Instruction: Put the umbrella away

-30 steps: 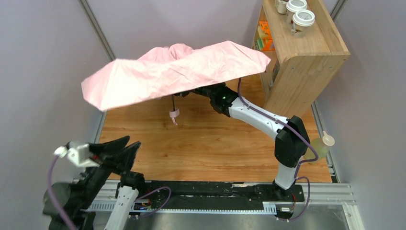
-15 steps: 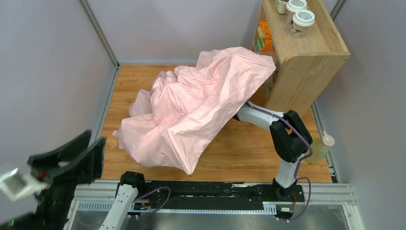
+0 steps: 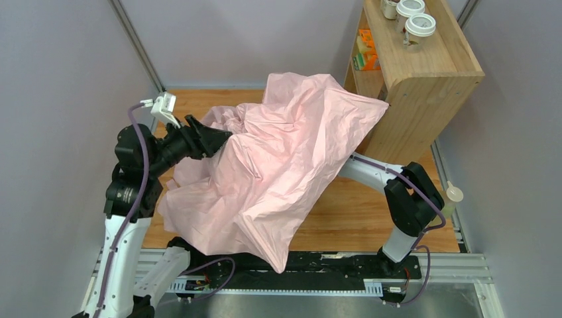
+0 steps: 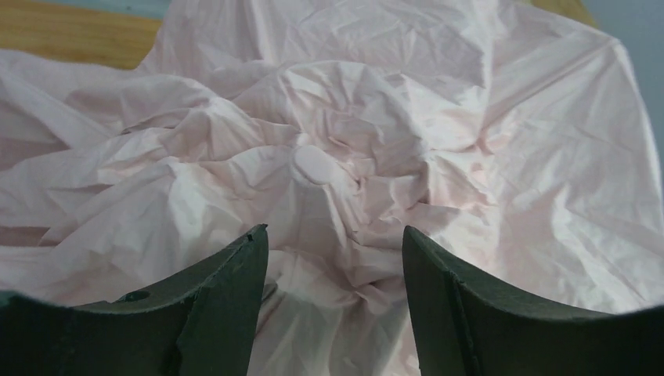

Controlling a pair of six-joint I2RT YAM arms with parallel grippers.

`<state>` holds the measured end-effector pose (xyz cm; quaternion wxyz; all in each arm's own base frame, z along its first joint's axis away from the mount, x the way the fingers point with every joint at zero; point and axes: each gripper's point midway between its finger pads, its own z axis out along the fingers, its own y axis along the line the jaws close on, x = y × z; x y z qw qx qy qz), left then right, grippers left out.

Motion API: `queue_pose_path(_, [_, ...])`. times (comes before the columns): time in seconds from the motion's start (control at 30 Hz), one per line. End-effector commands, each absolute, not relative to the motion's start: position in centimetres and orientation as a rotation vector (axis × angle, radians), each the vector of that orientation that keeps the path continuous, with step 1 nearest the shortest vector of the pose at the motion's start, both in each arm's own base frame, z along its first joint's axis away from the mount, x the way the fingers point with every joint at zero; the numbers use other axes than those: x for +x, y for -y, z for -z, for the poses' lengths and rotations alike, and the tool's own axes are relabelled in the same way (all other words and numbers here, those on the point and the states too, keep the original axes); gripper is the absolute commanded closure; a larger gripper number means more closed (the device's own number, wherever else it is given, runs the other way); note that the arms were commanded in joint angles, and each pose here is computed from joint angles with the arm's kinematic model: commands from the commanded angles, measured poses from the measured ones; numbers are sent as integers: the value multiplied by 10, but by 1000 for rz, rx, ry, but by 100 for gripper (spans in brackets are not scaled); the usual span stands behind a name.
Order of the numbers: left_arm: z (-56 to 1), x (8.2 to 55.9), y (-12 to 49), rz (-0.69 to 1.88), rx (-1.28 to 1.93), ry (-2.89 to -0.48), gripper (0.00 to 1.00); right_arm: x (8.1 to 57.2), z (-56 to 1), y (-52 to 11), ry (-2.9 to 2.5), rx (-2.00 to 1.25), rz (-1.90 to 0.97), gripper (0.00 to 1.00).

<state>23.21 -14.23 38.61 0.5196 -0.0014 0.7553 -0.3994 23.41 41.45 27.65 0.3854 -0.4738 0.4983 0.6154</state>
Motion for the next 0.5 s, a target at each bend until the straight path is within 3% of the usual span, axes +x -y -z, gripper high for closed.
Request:
queue_pose_path(0.0, [-425,195,149,1035,120,-1644,29,237,-317,-412,-1103,-1186,-1471,100])
queue_pose_path(0.27, [-424,141,122,904,116,-1489,29,241,-319,-415,-1129,-1128,-1470,100])
queue_pose_path(0.47, [-398,163,126,952,16,-1601,28,234,-324,-422,-1106,-1142,-1469,100])
